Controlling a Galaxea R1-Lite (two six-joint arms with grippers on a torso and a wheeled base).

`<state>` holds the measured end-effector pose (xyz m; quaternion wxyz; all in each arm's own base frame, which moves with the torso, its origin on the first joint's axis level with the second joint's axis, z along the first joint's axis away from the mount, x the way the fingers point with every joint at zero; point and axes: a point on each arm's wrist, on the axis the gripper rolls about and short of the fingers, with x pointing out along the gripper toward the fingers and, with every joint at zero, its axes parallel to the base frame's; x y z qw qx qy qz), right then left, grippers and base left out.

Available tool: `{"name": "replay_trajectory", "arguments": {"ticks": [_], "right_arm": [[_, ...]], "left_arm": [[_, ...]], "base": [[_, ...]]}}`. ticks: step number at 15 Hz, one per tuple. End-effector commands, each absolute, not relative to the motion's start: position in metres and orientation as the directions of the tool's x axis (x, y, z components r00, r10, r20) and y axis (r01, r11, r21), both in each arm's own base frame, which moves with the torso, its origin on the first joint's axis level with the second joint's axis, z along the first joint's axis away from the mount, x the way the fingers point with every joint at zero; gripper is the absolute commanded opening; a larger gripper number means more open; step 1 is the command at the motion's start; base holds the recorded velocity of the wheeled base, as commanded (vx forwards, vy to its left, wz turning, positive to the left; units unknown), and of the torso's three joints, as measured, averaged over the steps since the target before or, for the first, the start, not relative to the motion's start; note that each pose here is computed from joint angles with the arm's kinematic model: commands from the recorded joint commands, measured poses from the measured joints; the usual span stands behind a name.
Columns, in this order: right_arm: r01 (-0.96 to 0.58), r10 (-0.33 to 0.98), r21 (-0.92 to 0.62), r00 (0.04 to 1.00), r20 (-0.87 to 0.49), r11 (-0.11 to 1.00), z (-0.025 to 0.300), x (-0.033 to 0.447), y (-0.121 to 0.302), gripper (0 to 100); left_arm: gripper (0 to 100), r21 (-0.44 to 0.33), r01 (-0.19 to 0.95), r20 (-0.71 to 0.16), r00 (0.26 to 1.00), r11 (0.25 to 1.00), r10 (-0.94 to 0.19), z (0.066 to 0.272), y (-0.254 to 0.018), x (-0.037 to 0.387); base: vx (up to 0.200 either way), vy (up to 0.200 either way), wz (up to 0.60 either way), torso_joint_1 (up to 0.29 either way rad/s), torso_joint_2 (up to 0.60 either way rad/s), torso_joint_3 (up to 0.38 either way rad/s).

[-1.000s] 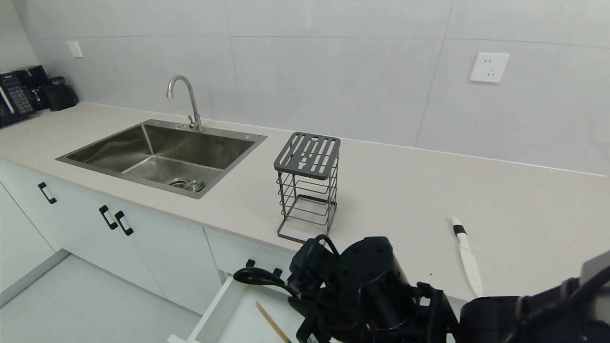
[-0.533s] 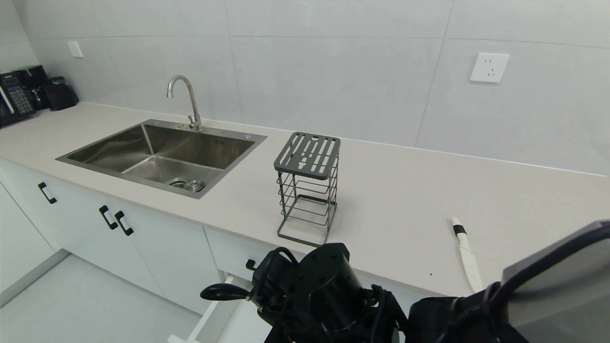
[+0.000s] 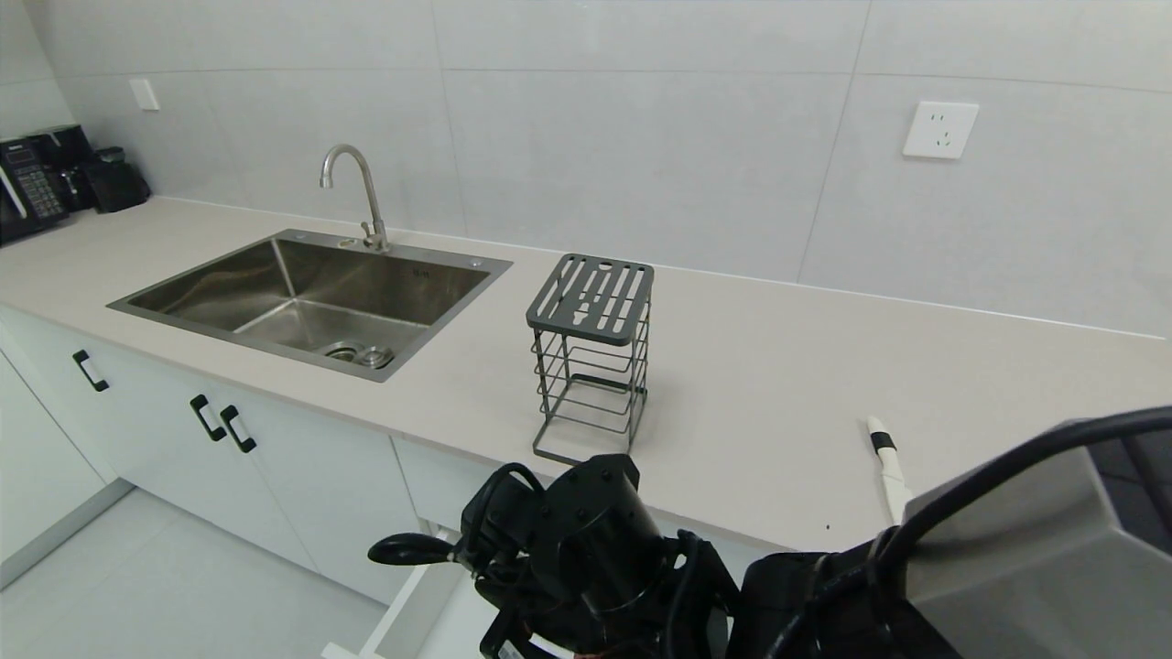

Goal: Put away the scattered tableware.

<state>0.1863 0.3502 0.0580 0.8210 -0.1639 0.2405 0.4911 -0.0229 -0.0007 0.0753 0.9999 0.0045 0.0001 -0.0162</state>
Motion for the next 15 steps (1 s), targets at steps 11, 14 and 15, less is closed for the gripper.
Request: {"name": "replay_trajectory", "arguments": {"ticks": [11,14,15], "right_arm": [[-0.885,0.731,-0.033,0.403,-0.550,0.464,0.0519,0.1916,0.3605,0],[-0.885,0.730,-0.034,0.404,-0.552,0.464,0.0501,0.1929,0.3616,0],[-0.884,0.725,-0.034,0.405,-0.557,0.467,0.0476,0.1947,0.3610,0]], "left_arm": [[100,0.009,0.032,-0.002,0.999,0.999,-0.032,0.0753,-0.0007,-0.0228],[100,0.009,0.032,-0.002,0.999,0.999,-0.032,0.0753,-0.0007,-0.0228],[100,0.009,0.032,-0.002,0.999,0.999,-0.032,0.0753,-0.0007,-0.0228]], "base": [[0.000,0.000,0.00,-0.117,0.28,0.158],[0.000,0.000,0.00,-0.071,0.17,0.103],[0.000,0.000,0.00,-0.163,0.38,0.227]]}}
